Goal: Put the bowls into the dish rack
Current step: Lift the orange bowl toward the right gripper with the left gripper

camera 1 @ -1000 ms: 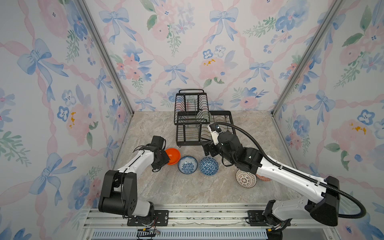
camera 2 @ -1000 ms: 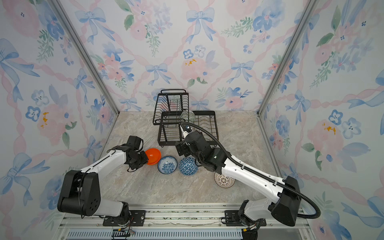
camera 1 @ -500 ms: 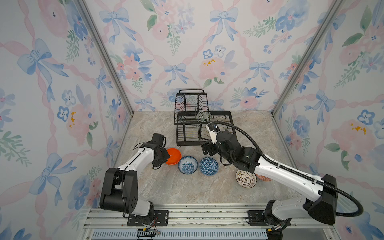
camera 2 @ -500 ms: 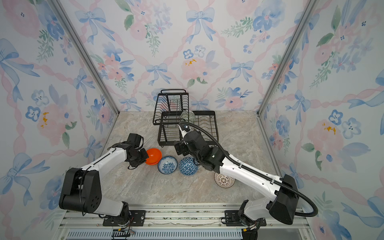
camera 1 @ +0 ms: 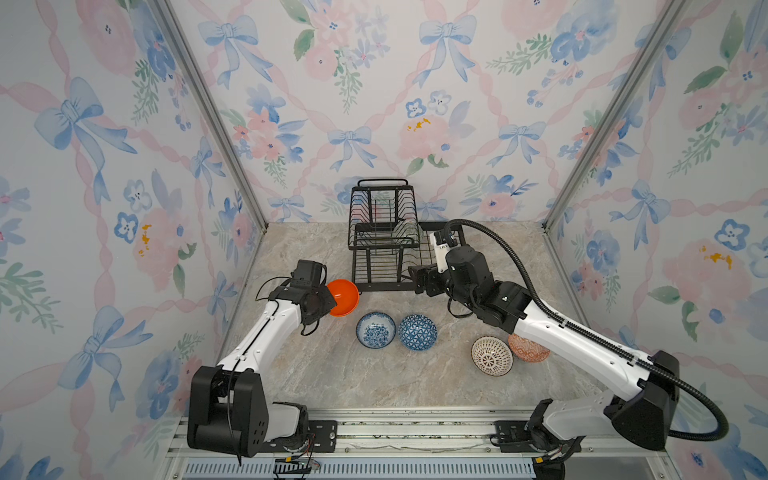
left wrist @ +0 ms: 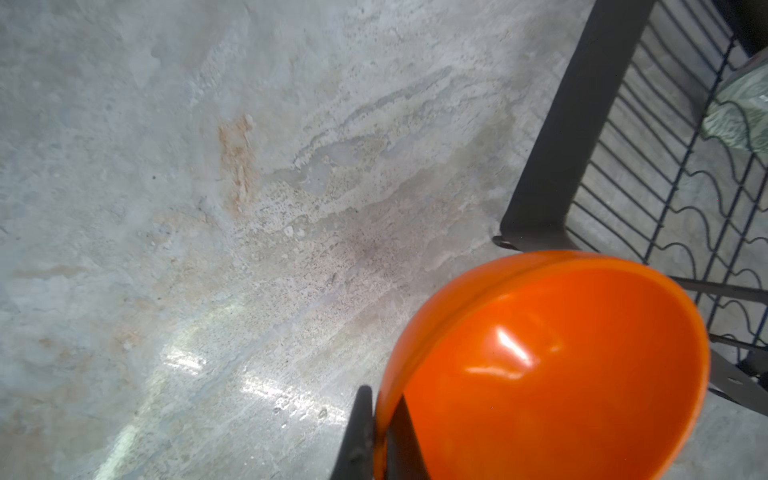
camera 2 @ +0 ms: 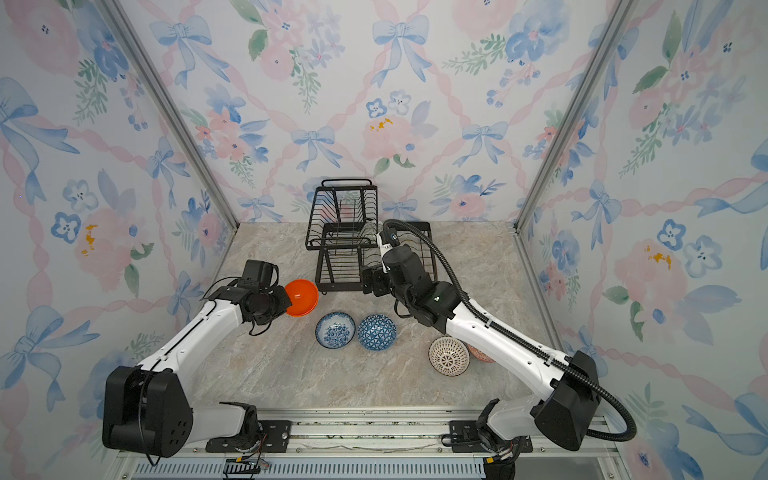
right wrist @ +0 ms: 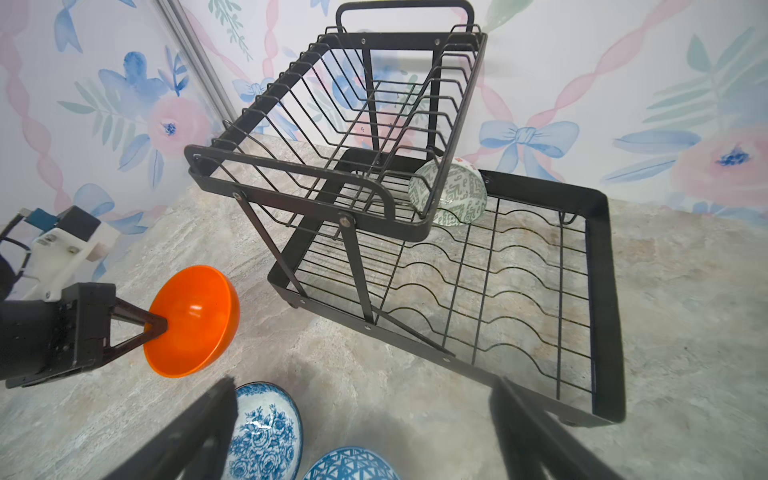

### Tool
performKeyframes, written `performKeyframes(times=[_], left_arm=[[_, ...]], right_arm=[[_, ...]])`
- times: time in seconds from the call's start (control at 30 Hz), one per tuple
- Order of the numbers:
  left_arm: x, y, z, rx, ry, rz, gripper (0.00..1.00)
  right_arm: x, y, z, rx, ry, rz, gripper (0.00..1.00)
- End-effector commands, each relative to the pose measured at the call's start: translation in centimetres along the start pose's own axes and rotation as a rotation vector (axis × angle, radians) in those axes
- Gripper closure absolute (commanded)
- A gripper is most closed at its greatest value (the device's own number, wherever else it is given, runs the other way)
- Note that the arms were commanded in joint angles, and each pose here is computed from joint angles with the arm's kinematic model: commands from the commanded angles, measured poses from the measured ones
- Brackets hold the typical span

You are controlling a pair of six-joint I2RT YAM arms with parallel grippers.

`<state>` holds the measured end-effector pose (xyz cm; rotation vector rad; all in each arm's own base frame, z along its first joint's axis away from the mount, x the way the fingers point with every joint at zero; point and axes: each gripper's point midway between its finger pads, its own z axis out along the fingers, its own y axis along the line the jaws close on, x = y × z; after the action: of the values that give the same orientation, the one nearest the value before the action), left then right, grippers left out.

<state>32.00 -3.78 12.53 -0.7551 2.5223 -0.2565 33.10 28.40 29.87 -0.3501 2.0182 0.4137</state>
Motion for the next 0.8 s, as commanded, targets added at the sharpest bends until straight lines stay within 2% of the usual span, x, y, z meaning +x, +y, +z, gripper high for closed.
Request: performKeyframes(times=[0.0,0.3,0.53,0.77], left_arm=[[-3.2,-0.5,-3.4,0.025,-0.149,-0.051,1.0],[-9.8,-2.0,-13.2,0.118,-0.479,-0.163,1.0],[-14.3,-6.4,-19.4,0.319,-0.633,-0.219,1.0],[-16.0,-12.9,-23.3,0.445,-0.792,-0.146,1.0]], right_arm=[[-2.8,0.1,-1.4,-0.037,-0.035,0.088,0.03],[-6.8,0.3,-2.0,-0.126,-0.096,0.223,0.03],[-11.9,1.4,-2.9,-0.183,-0.189,0.358,0.03],[-18.0,1.9,-4.2,-0.207,-0.278,0.563,0.03]])
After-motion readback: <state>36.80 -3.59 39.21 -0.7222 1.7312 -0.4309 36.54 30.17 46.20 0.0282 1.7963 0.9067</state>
